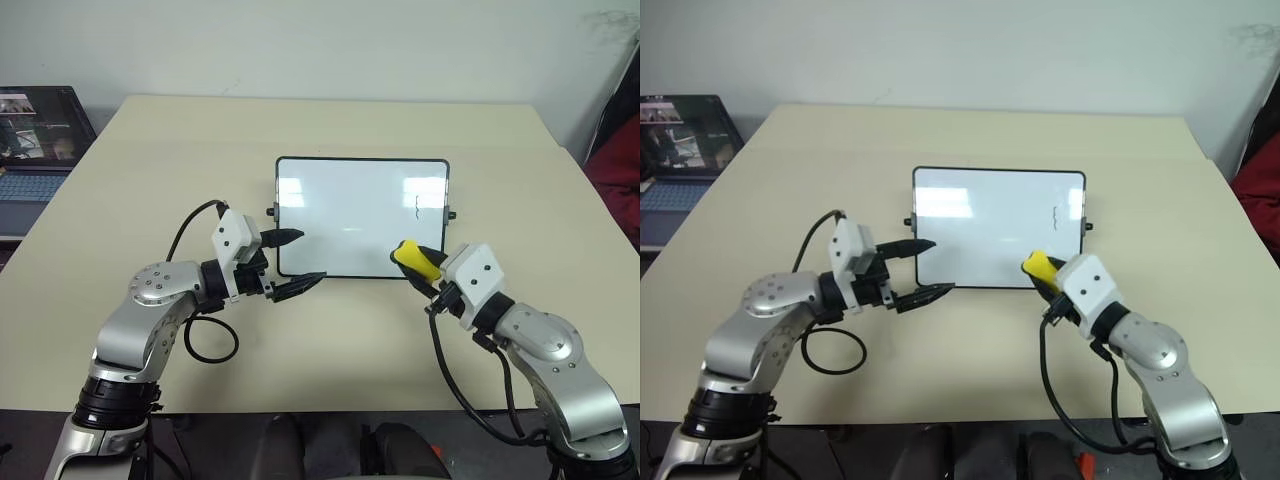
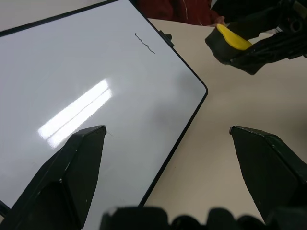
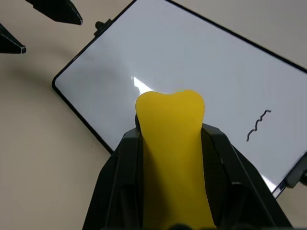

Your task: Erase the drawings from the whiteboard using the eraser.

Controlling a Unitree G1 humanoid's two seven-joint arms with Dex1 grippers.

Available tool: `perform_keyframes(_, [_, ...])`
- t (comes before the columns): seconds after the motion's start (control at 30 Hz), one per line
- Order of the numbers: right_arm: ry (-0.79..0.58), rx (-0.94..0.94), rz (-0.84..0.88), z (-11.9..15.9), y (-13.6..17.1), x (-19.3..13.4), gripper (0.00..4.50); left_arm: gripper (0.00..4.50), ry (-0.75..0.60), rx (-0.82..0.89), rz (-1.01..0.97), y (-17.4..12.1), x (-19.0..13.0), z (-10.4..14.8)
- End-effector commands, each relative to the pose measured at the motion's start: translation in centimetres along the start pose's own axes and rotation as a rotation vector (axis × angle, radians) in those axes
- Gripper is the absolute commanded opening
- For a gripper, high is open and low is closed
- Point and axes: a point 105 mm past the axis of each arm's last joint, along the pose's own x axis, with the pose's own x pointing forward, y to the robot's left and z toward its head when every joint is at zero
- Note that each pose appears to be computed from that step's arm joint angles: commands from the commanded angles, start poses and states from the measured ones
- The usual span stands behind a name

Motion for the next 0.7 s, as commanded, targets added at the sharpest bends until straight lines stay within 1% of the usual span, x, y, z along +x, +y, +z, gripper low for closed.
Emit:
perform_keyframes(0.03, [-0.051, -0.057, -0.04, 1.3, -1.8, 0.5, 1.26, 4.5, -0.034, 0.052, -0.004, -0.1, 0.2, 1.4])
perform_keyframes(0.13, [-0.048, -0.107, -0.126, 1.8, -4.5, 1.8, 1.26, 4.5, -0.031, 0.066, -0.013, -0.2, 0.3, 1.5])
perform_keyframes(0.3, [-0.026, -0.14, -0.221, 2.1, -7.3, 4.7, 1.26, 4.5, -0.051, 0.072, -0.048, -0.6, 0.8, 2.2])
perform_keyframes(0.53, [0.004, -0.156, -0.285, 1.5, -9.0, 8.2, 1.26, 4.5, -0.053, 0.087, -0.078, -0.9, 1.0, 2.7])
perform_keyframes(0.7, [0.032, -0.161, -0.325, 0.1, -10.1, 9.3, 1.26, 4.5, -0.051, 0.093, -0.08, -0.8, 1.0, 2.8])
